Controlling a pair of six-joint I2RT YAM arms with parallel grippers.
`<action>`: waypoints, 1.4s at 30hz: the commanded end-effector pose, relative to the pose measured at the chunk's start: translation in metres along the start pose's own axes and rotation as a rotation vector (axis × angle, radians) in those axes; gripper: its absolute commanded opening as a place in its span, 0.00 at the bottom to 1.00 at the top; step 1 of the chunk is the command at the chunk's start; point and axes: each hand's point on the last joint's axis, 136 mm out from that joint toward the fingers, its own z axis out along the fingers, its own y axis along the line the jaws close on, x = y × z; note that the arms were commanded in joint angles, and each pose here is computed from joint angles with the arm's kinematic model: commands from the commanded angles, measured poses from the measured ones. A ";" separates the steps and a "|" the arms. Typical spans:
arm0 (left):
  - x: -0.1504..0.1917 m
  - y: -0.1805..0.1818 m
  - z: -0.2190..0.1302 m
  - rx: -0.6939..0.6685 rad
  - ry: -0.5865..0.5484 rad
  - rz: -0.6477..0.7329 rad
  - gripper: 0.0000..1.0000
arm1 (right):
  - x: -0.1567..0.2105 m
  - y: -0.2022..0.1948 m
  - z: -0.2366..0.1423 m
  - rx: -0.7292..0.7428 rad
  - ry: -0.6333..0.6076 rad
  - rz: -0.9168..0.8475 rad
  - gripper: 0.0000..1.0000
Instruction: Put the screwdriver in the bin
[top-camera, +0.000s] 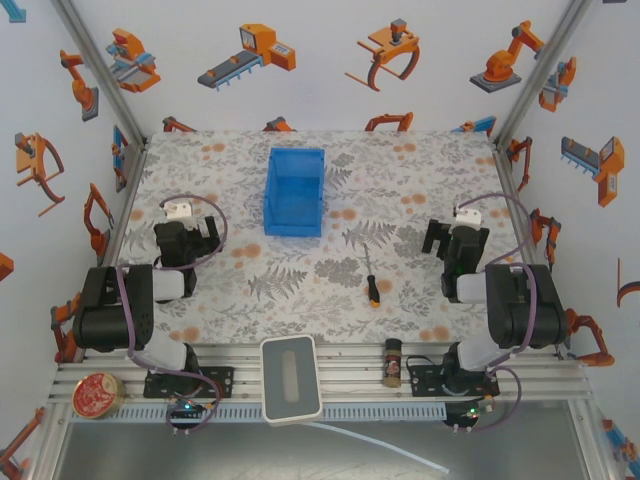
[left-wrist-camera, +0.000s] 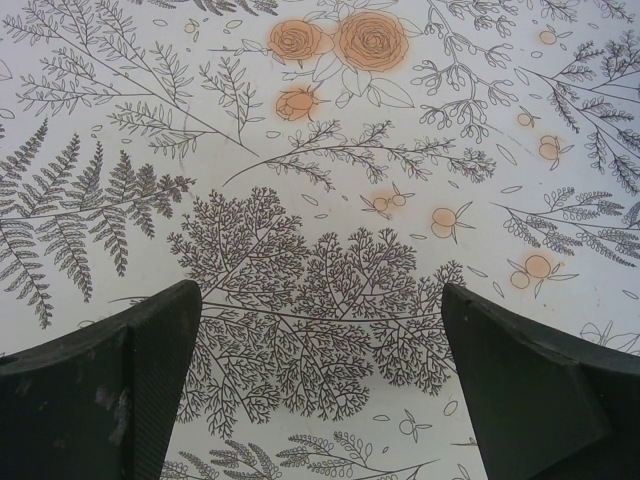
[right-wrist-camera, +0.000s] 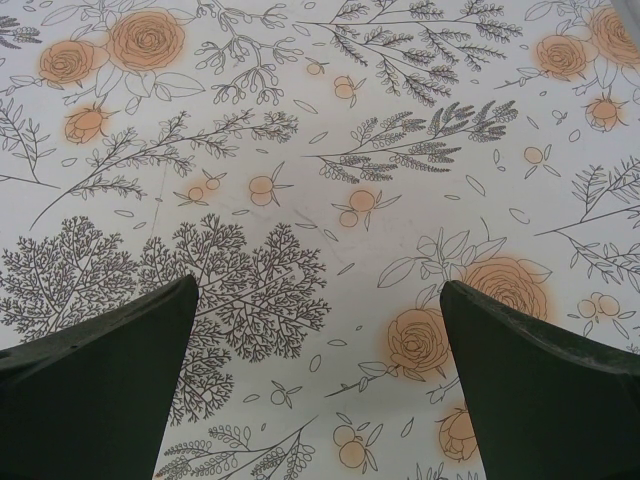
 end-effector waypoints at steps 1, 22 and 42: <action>-0.006 -0.001 0.003 -0.001 -0.009 0.016 0.97 | -0.015 -0.011 0.002 0.057 -0.046 0.026 0.99; -0.068 -0.022 -0.036 0.109 0.145 0.062 0.97 | -0.022 -0.013 -0.008 0.063 -0.085 0.025 0.99; -0.136 -0.044 -0.138 0.238 0.253 0.157 0.97 | -0.094 0.010 -0.076 0.079 0.191 0.258 0.99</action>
